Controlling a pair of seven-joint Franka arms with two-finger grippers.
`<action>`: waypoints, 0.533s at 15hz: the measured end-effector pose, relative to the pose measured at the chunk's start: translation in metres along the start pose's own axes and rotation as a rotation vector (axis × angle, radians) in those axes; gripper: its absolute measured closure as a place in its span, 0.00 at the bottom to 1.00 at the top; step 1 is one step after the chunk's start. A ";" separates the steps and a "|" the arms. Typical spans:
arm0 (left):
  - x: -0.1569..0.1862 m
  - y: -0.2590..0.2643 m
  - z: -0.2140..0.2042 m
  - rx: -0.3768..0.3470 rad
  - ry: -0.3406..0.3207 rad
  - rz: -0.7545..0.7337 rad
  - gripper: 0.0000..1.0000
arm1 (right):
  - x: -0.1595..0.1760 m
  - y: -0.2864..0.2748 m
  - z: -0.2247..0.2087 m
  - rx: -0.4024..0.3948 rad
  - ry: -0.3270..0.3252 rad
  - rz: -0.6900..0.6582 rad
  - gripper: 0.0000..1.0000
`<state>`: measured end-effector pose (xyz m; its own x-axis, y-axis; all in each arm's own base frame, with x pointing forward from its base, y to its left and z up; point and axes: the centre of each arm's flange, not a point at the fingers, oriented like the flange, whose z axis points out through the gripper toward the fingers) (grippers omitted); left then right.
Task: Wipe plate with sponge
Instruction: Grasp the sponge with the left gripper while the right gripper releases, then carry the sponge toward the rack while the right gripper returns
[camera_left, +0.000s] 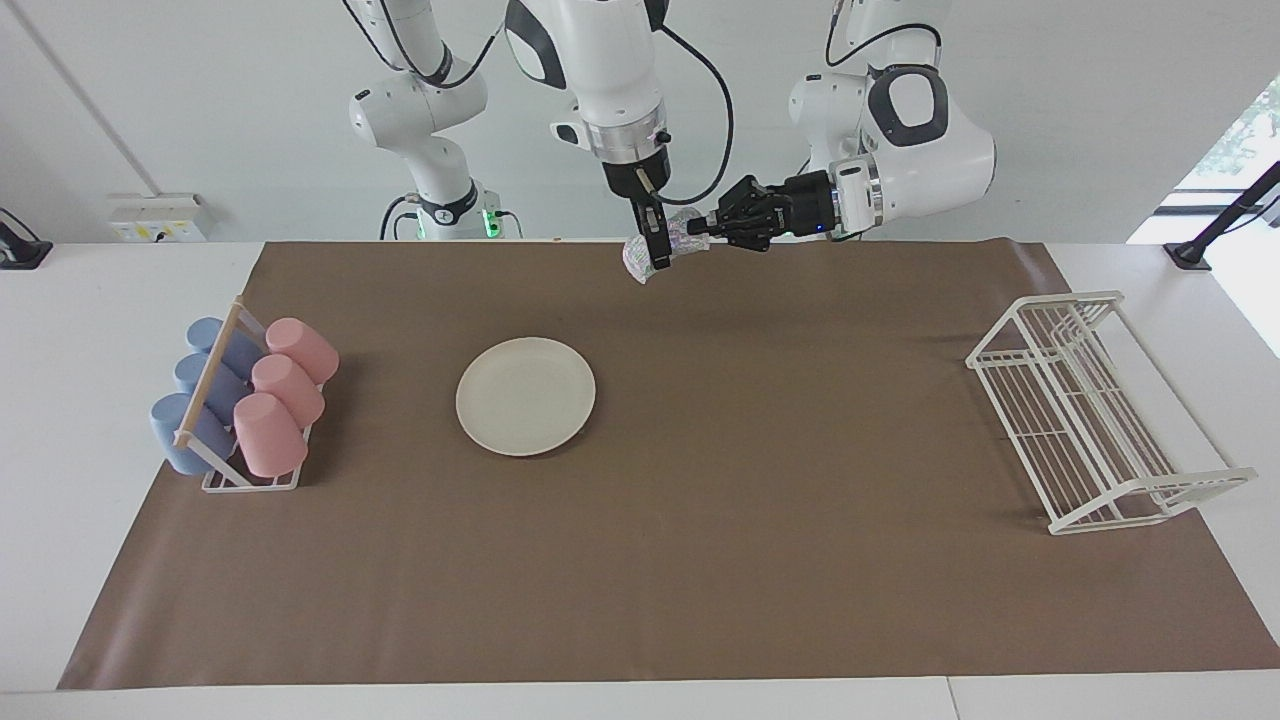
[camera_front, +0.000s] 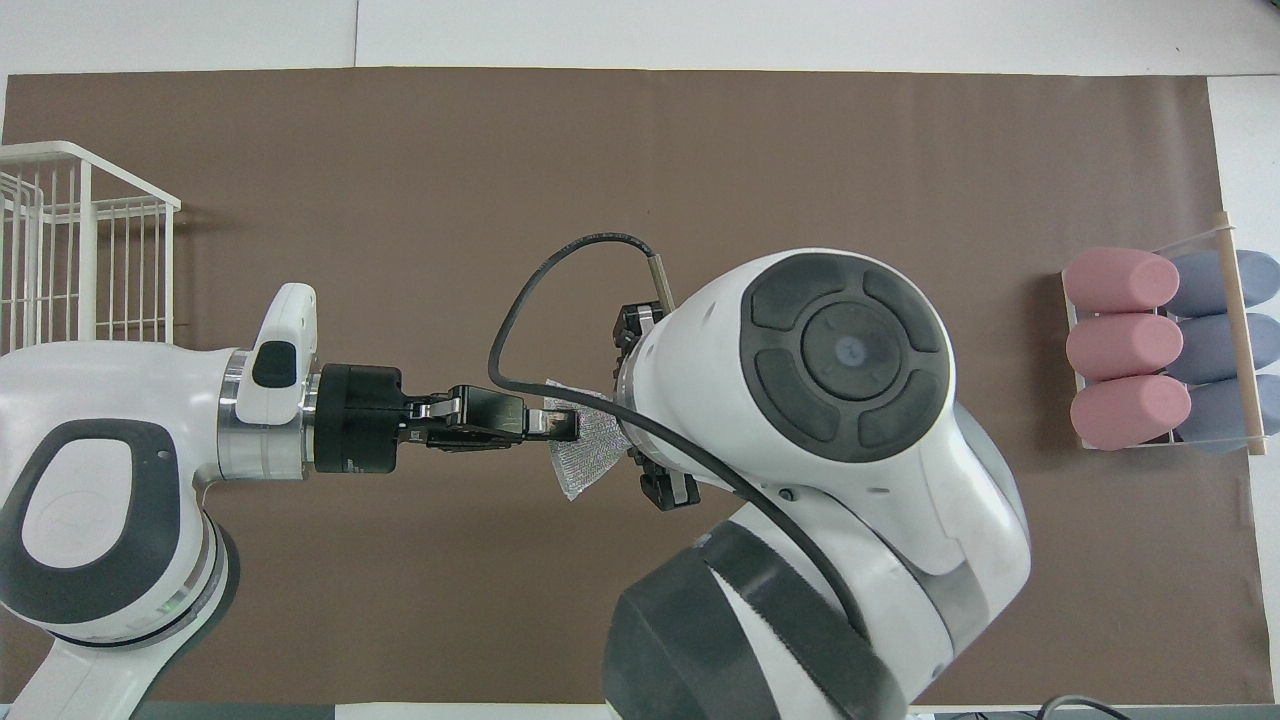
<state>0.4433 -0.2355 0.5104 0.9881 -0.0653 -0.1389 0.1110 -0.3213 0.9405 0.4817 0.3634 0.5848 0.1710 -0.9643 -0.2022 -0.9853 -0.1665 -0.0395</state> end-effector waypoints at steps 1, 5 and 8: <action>0.001 0.000 -0.001 -0.001 0.003 -0.008 0.96 | 0.006 -0.002 0.001 0.000 0.005 -0.023 0.18; 0.008 -0.008 -0.022 0.047 0.034 -0.054 0.96 | 0.063 -0.025 -0.002 -0.002 0.025 -0.226 0.00; 0.014 -0.012 -0.044 0.168 0.057 -0.074 0.96 | 0.124 -0.036 -0.012 -0.052 0.037 -0.408 0.00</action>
<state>0.4607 -0.1914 0.5105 0.9829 0.0165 -0.1835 0.1690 -0.4769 0.8626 0.5382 0.2478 0.5727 0.5483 -0.8237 -0.1445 -0.8357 -0.5459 -0.0599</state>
